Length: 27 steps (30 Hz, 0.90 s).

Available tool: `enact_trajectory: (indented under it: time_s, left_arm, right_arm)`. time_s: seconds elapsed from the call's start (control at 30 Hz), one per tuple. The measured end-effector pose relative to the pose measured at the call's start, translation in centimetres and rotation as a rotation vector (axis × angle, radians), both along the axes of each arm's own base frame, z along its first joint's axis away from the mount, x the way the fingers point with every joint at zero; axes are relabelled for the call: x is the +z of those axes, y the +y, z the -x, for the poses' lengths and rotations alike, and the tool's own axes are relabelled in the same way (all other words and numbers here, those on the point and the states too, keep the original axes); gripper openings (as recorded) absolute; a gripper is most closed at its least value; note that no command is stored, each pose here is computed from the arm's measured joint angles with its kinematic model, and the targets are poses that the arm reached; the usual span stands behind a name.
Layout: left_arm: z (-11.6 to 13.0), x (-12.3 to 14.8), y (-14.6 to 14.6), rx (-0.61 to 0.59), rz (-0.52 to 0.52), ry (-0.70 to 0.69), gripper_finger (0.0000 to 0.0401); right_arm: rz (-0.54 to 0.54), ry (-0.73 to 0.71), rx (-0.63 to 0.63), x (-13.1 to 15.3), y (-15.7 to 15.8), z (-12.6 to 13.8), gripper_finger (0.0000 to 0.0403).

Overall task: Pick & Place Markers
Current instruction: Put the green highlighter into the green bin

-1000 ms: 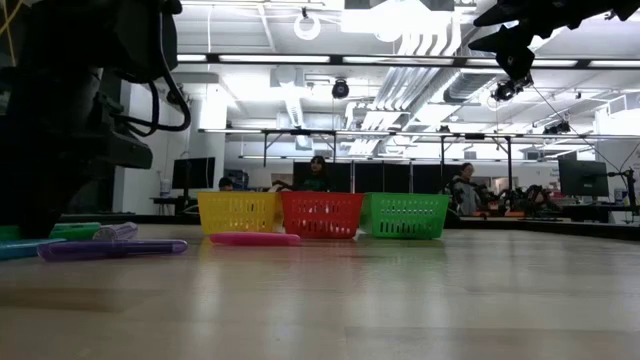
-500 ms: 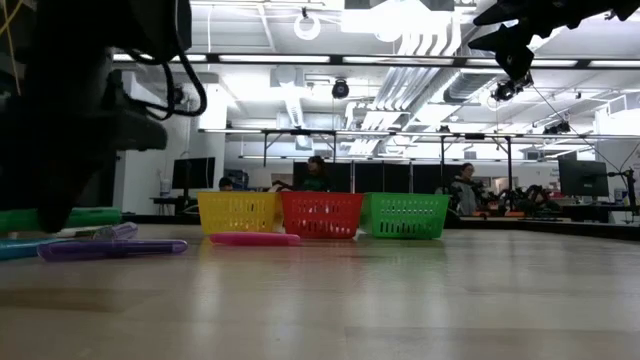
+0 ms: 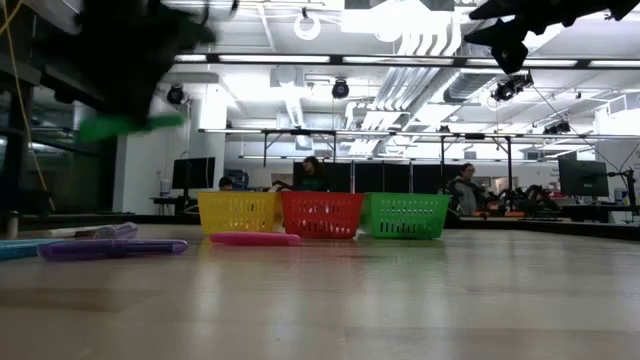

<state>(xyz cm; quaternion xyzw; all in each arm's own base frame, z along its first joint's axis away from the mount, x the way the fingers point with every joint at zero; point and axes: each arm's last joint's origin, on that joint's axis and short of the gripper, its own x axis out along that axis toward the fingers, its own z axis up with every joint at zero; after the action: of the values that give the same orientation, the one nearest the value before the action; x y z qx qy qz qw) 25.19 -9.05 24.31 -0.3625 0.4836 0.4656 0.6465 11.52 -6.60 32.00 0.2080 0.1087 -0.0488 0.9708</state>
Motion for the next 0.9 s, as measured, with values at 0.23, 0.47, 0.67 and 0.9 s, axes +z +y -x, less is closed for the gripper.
enact_trajectory:
  time_s: [0.23,0.47,0.67,0.9]
  left_arm:
    - [-2.7,6.7,1.6,-0.073,-0.296,-0.318,0.0060]
    - [-6.0,11.6,4.6,-0.223,-0.480,-0.520,0.0060]
    - [-7.9,13.6,7.1,-0.288,-0.595,-0.650,0.0060]
    - [-9.9,13.5,8.8,-0.363,-0.610,-0.708,0.0060]
  right_arm:
    - [0.007,-0.071,0.070,0.5,-0.9,-1.5,0.0158]
    - [0.015,-0.190,0.151,1.1,-2.5,-4.0,0.0158]
    - [0.016,-0.290,0.220,1.6,-3.4,-5.5,0.0158]
    - [0.023,-0.360,0.272,1.7,-4.1,-7.1,0.0158]
